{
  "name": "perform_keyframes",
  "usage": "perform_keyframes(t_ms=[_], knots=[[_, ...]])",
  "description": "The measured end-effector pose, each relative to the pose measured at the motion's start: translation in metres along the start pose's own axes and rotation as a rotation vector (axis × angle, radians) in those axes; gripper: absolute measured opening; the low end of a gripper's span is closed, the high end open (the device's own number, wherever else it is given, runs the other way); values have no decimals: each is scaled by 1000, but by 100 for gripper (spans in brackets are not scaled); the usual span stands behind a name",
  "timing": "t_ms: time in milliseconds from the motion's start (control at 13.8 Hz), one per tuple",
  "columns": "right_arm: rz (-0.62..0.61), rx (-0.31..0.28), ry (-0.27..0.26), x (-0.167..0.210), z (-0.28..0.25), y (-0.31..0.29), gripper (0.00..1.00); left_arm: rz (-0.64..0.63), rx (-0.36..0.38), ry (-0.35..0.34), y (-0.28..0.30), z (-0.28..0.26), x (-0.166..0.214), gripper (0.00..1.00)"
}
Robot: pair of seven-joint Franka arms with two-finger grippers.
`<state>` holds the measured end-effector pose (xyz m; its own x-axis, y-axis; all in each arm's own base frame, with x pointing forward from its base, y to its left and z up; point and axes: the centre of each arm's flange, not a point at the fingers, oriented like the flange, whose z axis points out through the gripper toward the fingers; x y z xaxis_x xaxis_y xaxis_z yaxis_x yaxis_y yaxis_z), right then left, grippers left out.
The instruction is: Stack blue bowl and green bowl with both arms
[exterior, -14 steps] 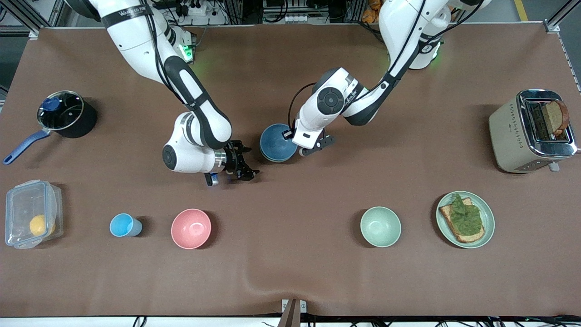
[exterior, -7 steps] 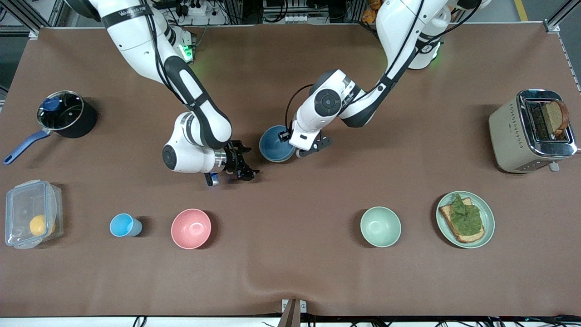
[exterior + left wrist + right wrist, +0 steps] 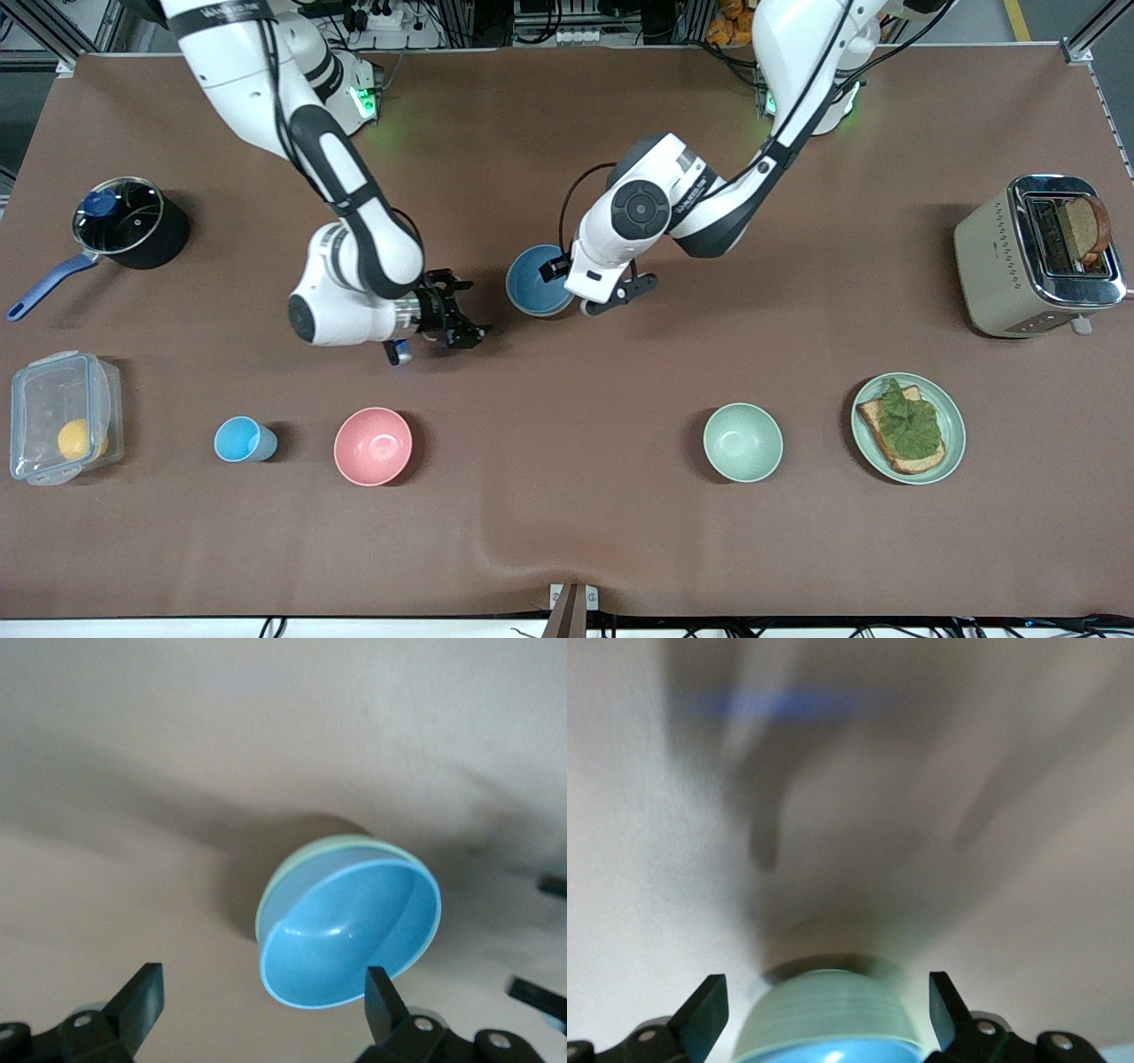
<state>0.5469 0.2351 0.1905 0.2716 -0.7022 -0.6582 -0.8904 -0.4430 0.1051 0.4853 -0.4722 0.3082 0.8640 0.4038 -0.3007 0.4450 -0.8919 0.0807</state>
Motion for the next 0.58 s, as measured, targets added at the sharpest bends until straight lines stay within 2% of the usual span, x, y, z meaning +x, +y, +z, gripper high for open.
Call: perform_keyframes(t_ms=[218,363,581], knots=[[-7,-73,-20,18,-57,16,100,-8,27,51,-12,-37,24,100],[-21,-150,-33,27,-108,26,100,-34,61,78,-30,-55,48,100],[-52,-263,-4,28,-206,40,100,-102,80,151,-67,-85,109,100]])
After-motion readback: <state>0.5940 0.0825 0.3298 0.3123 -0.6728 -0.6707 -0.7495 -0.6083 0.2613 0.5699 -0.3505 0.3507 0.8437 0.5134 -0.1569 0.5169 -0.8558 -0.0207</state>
